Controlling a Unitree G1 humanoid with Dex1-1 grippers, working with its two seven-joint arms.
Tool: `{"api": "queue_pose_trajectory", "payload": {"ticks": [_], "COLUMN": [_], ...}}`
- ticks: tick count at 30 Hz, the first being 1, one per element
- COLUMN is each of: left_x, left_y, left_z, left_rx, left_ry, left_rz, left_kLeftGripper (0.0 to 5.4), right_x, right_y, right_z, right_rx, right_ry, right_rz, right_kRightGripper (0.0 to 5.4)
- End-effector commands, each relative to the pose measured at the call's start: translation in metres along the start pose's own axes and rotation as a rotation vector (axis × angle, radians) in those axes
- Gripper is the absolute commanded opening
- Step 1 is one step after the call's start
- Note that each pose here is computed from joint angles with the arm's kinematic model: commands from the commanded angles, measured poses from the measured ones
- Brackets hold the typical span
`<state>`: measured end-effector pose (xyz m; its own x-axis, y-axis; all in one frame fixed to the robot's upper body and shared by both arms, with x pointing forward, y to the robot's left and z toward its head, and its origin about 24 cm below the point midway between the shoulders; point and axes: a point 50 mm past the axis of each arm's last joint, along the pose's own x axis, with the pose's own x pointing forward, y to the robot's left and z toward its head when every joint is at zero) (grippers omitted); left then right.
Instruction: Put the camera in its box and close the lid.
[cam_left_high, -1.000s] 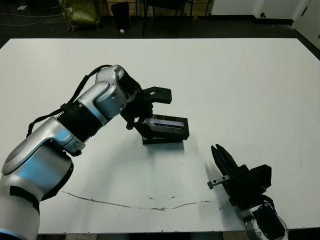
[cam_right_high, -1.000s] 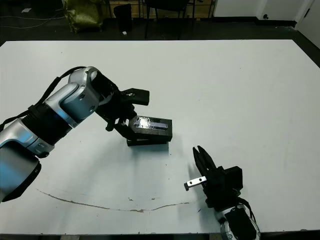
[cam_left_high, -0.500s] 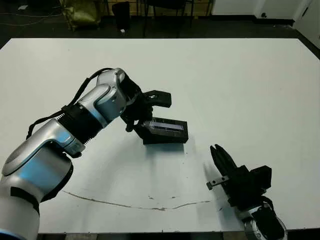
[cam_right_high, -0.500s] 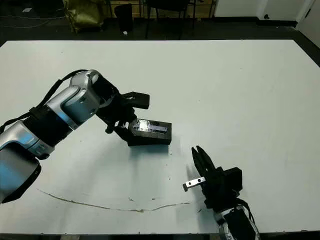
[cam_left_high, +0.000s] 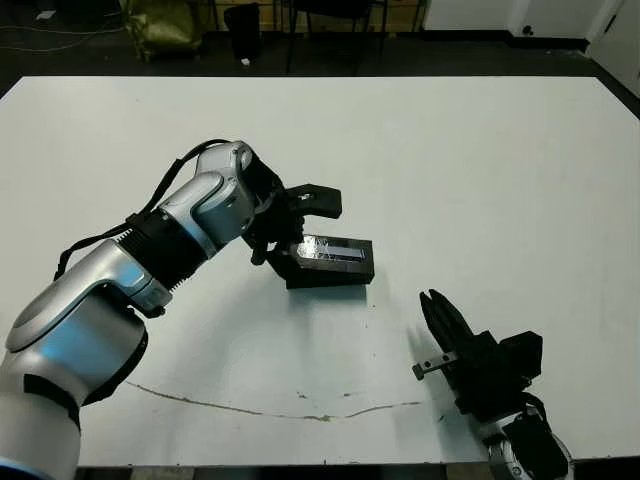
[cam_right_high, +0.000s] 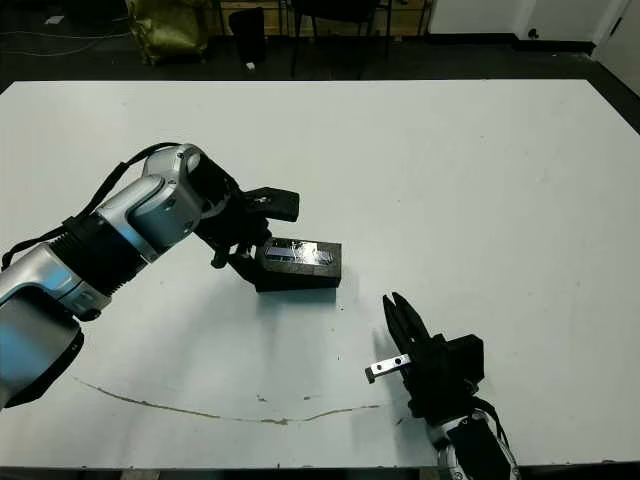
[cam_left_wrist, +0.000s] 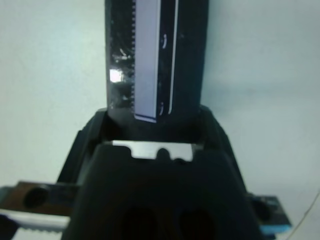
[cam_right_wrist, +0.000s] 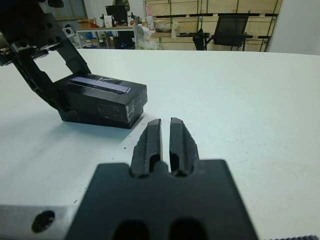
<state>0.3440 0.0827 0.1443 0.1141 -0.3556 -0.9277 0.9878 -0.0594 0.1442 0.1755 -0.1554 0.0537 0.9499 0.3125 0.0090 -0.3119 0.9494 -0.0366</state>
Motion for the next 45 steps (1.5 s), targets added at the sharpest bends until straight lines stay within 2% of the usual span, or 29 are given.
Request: {"api": "queue_pose_trajectory", "payload": {"ticks": [1,5,9,12,19,27,35,45], "left_x": [0.0077,0.0072,0.0074,0.0082,0.0118,0.0142,0.0156,0.0165], "left_y": [-0.0029,-0.0027,-0.0025,-0.0026,-0.0024,-0.0034,-0.0065,-0.0078], "left_z": [-0.0101,-0.0103,-0.0113,-0.012,-0.0138,-0.0131,-0.0112,-0.0124], "left_rx": [-0.015,0.011,-0.032,-0.013,-0.173,-0.249,-0.18,-0.182], "left_ry": [0.037,0.038,0.033,0.027,0.001,-0.019,0.005,0.04], "left_rz": [-0.009,-0.005,-0.006,-0.017,-0.05,-0.09,-0.093,-0.044], "left_kLeftGripper": [2.26,2.26,2.26,2.26,2.26,2.26,2.26,2.26], "right_x": [-0.0046,-0.0032,-0.0027,-0.0028,-0.0015,-0.0014,-0.0008,-0.0027], "right_y": [-0.0015,-0.0021,-0.002,-0.0019,-0.0023,-0.0033,-0.0026,-0.0012], "right_z": [-0.006,-0.0064,-0.0062,-0.0053,-0.0073,-0.0052,-0.0054,-0.0068], "right_rx": [0.001,-0.001,0.005,-0.004,0.003,0.0,0.005,0.006], "right_ry": [0.04,0.033,0.029,0.042,0.021,0.03,0.031,0.042], "right_rz": [-0.01,0.001,0.001,-0.006,0.004,0.002,0.008,-0.007], "right_kRightGripper": [0.0,0.0,0.0,0.0,0.0,0.0,0.0,0.0]}}
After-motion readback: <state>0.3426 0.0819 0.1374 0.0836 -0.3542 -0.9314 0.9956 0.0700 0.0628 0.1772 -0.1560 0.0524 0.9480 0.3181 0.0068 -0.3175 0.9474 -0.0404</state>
